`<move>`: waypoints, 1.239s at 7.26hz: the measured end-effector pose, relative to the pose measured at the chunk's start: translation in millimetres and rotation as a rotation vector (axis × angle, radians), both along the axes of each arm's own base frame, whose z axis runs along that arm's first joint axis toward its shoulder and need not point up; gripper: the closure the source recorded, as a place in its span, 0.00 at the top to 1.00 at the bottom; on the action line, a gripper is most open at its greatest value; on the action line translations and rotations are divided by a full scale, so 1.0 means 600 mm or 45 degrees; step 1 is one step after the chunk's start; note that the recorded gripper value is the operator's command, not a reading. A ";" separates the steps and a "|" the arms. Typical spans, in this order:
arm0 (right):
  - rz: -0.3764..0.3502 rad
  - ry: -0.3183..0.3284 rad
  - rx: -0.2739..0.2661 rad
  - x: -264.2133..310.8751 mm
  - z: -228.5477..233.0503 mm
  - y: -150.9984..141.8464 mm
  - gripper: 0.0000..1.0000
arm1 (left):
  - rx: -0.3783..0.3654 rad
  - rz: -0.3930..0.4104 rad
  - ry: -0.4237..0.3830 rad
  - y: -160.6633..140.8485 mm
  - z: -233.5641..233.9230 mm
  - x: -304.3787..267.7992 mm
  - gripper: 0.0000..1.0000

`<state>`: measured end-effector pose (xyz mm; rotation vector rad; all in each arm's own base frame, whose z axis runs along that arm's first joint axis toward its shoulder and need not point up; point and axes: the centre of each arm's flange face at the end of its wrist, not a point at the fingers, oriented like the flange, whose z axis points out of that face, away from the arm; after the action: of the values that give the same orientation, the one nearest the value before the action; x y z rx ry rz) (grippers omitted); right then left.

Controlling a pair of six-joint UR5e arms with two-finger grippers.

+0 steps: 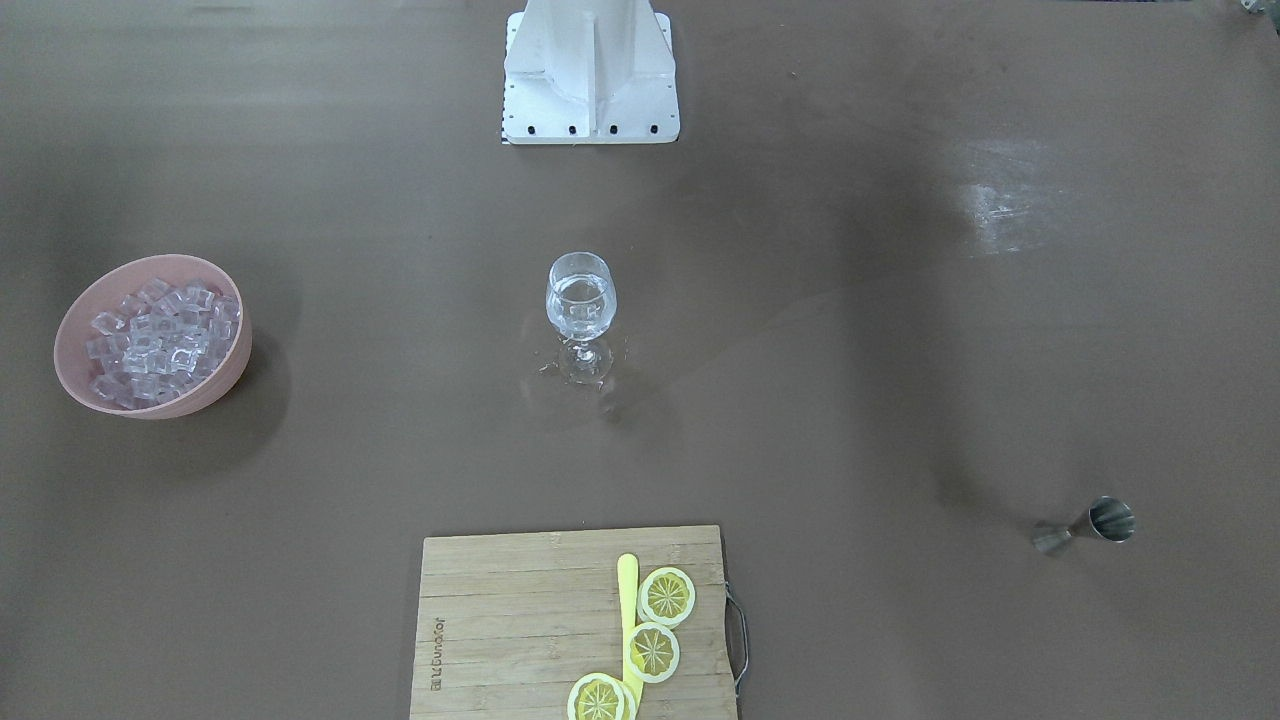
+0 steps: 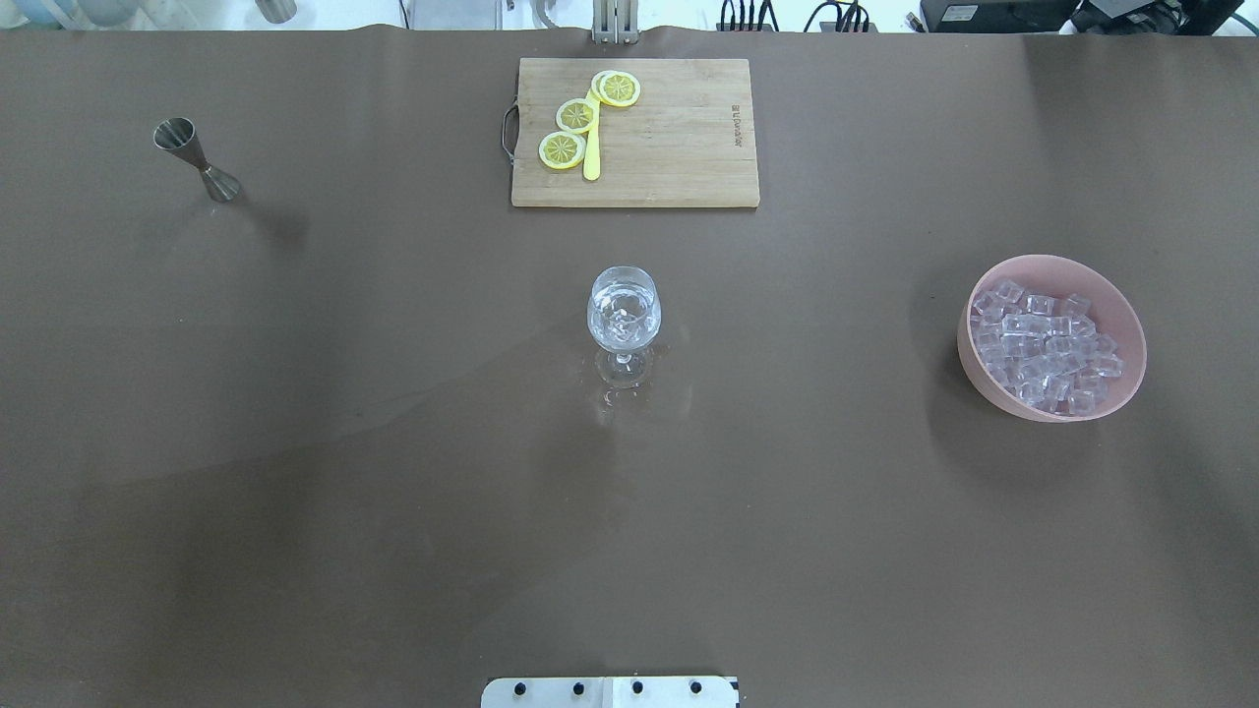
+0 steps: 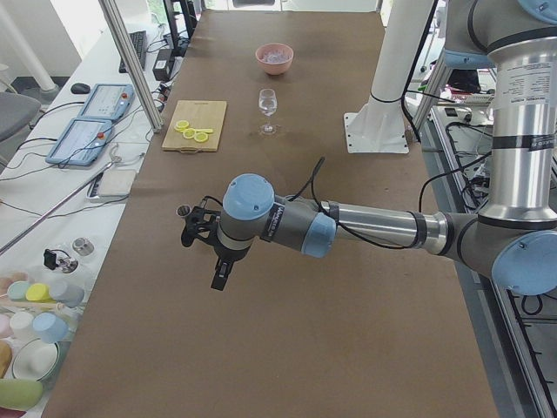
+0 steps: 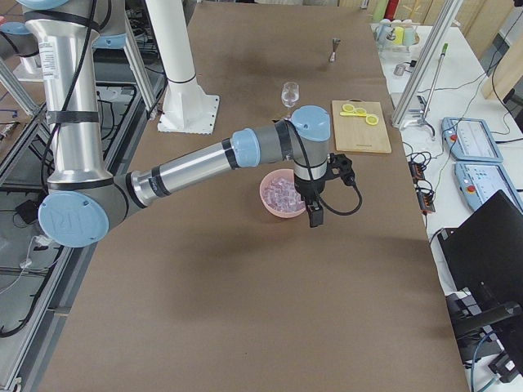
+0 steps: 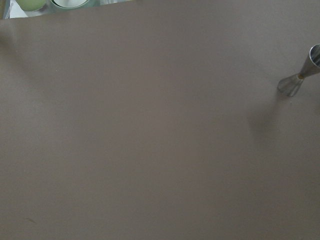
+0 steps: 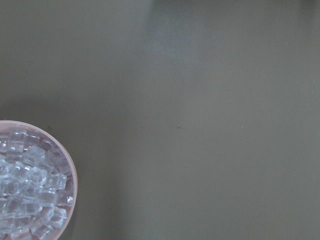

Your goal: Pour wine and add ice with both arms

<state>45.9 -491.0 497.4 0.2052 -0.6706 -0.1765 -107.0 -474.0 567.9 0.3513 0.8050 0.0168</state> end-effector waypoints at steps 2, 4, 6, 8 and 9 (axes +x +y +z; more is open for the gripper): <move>0.026 0.003 0.015 0.040 0.051 0.056 1.00 | -0.010 -0.011 0.011 -0.007 -0.015 0.000 0.97; 0.039 0.008 -0.022 0.049 0.088 0.078 1.00 | -0.053 0.025 0.023 -0.041 -0.012 0.024 0.98; 0.040 0.004 -0.034 0.049 0.095 0.077 1.00 | -0.075 0.049 0.077 -0.054 -0.016 0.039 0.98; 0.028 -0.007 -0.046 0.044 0.104 0.074 1.00 | -0.104 0.031 0.143 -0.053 -0.032 0.044 0.98; 0.021 -0.016 -0.062 0.039 0.113 0.073 1.00 | -0.113 0.023 0.142 -0.052 -0.031 0.043 0.98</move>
<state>69.6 -447.2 565.2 0.1652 -0.6844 -0.1428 -80.9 -505.3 549.5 0.2626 0.9165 -0.0217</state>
